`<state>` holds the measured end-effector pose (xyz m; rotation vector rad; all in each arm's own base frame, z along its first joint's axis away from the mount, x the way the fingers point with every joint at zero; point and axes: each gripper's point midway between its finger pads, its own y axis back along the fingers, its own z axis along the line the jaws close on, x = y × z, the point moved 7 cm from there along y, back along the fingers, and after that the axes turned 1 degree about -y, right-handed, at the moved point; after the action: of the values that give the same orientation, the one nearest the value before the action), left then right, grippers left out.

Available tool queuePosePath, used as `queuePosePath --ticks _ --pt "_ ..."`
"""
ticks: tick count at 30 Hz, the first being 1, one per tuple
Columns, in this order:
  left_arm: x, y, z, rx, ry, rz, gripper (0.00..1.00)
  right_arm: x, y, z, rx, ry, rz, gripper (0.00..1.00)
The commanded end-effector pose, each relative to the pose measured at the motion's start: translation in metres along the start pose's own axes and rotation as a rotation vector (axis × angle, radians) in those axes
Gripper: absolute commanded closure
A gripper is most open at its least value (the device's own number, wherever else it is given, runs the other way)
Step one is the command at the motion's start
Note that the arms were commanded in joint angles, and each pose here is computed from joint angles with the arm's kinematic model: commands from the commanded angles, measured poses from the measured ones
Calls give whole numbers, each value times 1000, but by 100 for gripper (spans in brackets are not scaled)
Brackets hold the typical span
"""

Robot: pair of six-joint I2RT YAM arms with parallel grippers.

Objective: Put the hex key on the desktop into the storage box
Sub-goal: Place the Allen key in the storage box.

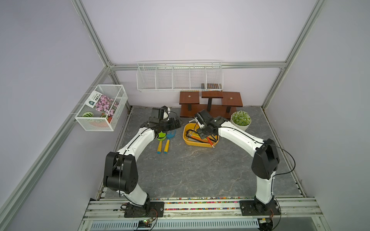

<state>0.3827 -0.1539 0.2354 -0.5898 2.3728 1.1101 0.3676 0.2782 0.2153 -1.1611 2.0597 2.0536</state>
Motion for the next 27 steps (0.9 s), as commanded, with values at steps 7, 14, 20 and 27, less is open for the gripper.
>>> queuePosePath --ticks 7,14,20,27 --pt "-9 4 -5 12 -6 -21 0 -25 -25 -6 -64 34 -3 100" --pt "-9 6 -5 -1 -10 -33 0 -30 -60 -14 -61 61 28 100" --pt "-9 7 -3 -15 -13 -42 0 -27 -86 -11 -93 79 59 100" --pt "-9 8 -1 -28 -15 -50 0 -17 -101 -4 -130 83 96 100"
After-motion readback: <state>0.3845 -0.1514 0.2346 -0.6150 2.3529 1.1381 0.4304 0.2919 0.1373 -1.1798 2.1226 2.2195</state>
